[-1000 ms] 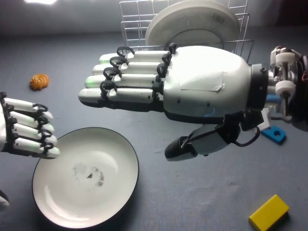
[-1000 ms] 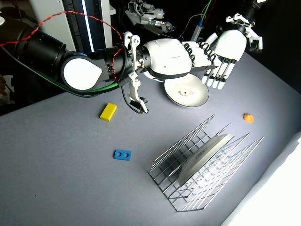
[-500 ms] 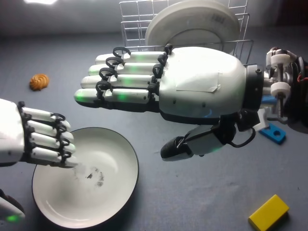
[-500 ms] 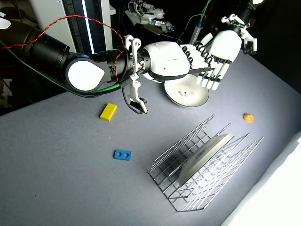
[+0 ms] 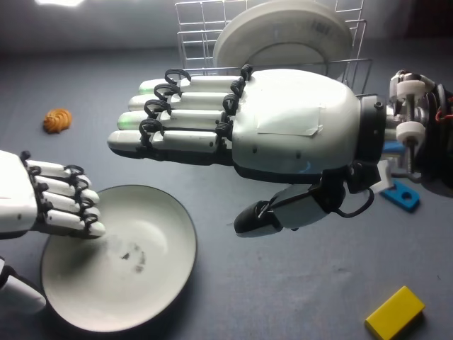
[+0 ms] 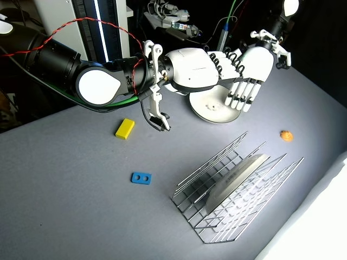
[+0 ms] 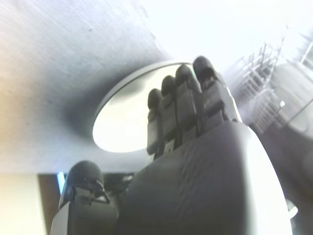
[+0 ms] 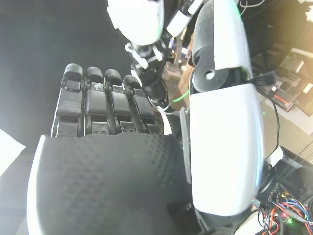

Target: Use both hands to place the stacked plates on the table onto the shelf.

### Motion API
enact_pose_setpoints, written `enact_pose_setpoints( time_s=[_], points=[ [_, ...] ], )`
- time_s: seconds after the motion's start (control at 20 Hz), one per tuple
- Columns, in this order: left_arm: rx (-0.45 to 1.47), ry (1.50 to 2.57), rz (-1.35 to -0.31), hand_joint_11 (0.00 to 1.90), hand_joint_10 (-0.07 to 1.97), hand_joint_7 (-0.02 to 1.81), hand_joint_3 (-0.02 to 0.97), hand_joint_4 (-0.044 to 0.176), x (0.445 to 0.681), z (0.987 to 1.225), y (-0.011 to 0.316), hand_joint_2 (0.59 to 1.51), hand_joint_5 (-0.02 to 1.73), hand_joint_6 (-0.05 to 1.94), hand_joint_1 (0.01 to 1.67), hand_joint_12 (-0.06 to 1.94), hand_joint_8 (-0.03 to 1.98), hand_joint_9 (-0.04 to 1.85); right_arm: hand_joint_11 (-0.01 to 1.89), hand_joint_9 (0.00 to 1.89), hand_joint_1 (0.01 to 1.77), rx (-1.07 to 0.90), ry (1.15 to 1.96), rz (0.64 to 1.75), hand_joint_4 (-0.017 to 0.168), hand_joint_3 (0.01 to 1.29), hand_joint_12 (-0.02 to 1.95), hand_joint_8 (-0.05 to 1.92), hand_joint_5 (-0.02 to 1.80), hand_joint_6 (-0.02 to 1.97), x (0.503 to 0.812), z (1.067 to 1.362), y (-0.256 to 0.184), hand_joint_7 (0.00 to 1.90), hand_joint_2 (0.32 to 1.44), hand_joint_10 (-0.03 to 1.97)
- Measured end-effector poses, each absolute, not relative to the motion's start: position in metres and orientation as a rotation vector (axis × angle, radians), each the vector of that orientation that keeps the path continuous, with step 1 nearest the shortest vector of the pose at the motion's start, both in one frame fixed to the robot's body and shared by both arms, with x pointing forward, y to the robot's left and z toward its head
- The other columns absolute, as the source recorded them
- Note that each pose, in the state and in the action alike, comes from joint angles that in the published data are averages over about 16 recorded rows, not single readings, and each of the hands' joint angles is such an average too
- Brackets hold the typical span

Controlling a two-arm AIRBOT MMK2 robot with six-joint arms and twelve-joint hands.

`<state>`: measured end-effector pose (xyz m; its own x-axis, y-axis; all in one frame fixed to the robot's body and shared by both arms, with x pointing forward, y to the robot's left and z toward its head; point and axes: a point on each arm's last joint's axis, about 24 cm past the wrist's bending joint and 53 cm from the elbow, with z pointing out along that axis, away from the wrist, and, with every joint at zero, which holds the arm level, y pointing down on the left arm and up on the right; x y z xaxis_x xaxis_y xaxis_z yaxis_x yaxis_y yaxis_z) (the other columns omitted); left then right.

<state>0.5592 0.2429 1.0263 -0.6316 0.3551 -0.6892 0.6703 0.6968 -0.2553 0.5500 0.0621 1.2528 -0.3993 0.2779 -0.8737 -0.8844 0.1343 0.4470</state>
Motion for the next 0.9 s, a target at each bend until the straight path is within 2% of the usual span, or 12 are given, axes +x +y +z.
enact_pose_setpoints(
  time_s=[0.5,0.9],
  points=[
    [0.616,2.404,-0.562,0.02,-0.04,0.23,0.019,-0.005,0.560,1.003,0.286,1.130,0.23,-0.03,0.02,0.38,-0.01,0.18,0.02,0.02,1.16,-0.692,1.446,1.401,0.000,0.01,0.00,0.01,0.02,0.00,0.551,1.228,0.080,0.02,0.95,0.01],
    [0.583,2.434,-0.557,0.02,-0.04,0.21,0.018,-0.008,0.554,0.999,0.294,1.129,0.22,-0.04,0.02,0.37,-0.01,0.17,0.02,0.02,1.16,-0.694,1.498,1.311,0.002,0.01,0.00,0.01,0.02,0.00,0.573,1.200,0.117,0.02,0.96,0.01]
  ],
)
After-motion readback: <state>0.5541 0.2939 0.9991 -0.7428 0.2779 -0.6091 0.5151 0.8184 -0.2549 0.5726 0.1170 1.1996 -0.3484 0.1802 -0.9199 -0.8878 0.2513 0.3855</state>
